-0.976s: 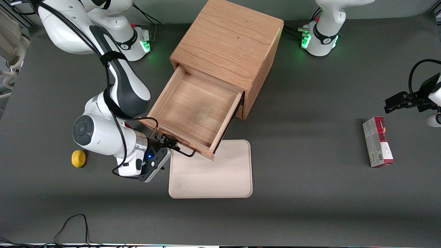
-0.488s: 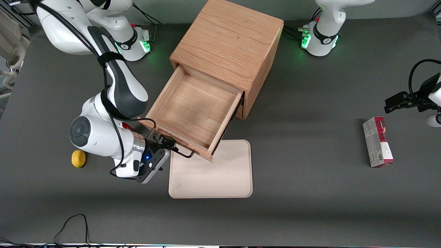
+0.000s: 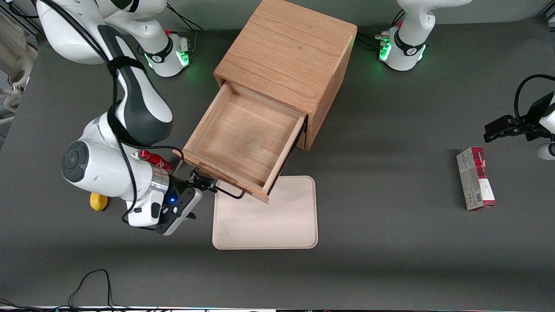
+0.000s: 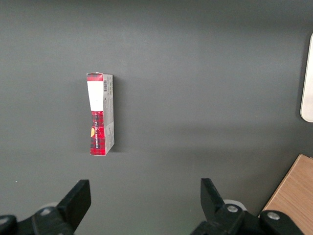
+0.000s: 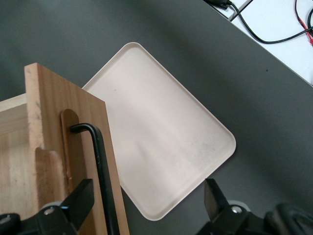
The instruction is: Open upper drawer
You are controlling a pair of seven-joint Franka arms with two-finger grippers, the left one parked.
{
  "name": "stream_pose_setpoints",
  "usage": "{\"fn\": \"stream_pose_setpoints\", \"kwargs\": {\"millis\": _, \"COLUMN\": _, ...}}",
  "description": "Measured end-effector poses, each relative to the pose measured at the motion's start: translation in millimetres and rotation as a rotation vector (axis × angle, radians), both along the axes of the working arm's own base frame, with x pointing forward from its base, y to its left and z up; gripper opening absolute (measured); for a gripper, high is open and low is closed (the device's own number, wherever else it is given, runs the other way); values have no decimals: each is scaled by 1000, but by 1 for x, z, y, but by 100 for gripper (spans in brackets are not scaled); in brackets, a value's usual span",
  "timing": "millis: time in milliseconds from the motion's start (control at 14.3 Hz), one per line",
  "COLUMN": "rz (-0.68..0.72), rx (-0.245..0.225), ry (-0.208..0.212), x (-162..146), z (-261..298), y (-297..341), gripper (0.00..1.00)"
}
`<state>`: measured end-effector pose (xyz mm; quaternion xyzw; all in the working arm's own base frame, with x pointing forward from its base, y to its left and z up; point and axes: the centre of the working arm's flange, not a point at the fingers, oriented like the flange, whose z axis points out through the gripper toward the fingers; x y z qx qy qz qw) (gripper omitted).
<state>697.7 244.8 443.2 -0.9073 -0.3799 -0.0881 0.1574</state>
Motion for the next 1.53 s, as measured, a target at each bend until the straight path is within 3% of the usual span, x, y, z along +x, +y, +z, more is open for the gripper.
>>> {"fn": "stream_pose_setpoints", "kwargs": {"millis": 418, "rz": 18, "rx": -18, "ry": 61, "x": -4, "z": 17, "y": -10, "gripper": 100}}
{"fn": "stream_pose_setpoints", "kwargs": {"millis": 488, "rz": 13, "rx": -38, "ry": 74, "x": -5, "z": 21, "y": -15, "gripper": 100}}
{"fn": "stream_pose_setpoints", "kwargs": {"millis": 836, "rz": 7, "rx": -225, "ry": 147, "x": -39, "z": 59, "y": -53, "gripper": 100}}
{"fn": "stream_pose_setpoints", "kwargs": {"millis": 1185, "rz": -181, "rx": -307, "ry": 237, "x": -101, "z": 78, "y": -151, "gripper": 100}}
{"fn": "stream_pose_setpoints", "kwargs": {"millis": 1394, "rz": -344, "rx": -322, "ry": 296, "x": -143, "z": 78, "y": -195, "gripper": 100}}
{"fn": "stream_pose_setpoints", "kwargs": {"millis": 1533, "rz": -437, "rx": -319, "ry": 305, "x": -153, "z": 84, "y": -209, "gripper": 100}}
